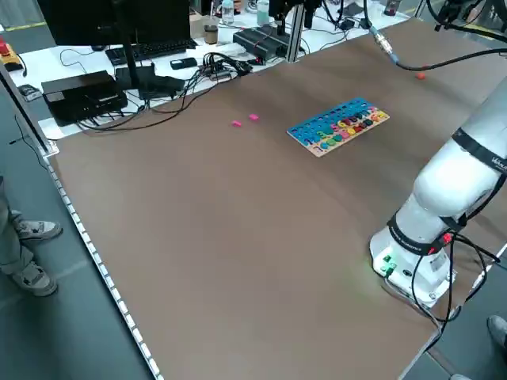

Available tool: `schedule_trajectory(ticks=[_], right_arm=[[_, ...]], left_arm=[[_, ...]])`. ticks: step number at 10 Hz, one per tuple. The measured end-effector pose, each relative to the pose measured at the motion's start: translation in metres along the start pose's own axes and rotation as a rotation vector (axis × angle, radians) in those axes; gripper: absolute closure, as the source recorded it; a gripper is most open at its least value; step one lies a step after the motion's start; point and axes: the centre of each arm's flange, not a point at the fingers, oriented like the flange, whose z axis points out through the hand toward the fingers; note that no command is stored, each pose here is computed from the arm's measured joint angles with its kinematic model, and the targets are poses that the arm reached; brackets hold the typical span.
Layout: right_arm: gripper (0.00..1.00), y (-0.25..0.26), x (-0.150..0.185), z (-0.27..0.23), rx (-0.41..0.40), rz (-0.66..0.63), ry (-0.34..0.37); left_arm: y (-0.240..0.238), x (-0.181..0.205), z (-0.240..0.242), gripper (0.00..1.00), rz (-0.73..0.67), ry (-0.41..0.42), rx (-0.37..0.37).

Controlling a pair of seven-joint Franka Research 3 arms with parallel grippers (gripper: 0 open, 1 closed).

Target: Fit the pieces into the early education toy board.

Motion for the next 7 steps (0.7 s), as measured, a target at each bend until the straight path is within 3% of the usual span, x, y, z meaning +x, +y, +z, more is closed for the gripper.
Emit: schedule_trajectory(ticks=[1, 7], right_arm=[[0.05, -0.005, 0.004, 0.014, -0.004, 0.010, 0.000], [0.07, -0.010, 0.017, 0.075, -0.021, 0.064, 0.001]], left_arm=[[0.000, 0.001, 0.001, 0.01, 0.000, 0.004, 0.000], [0.005, 0.021, 0.057, 0.94, 0.011, 0.034, 0.004]])
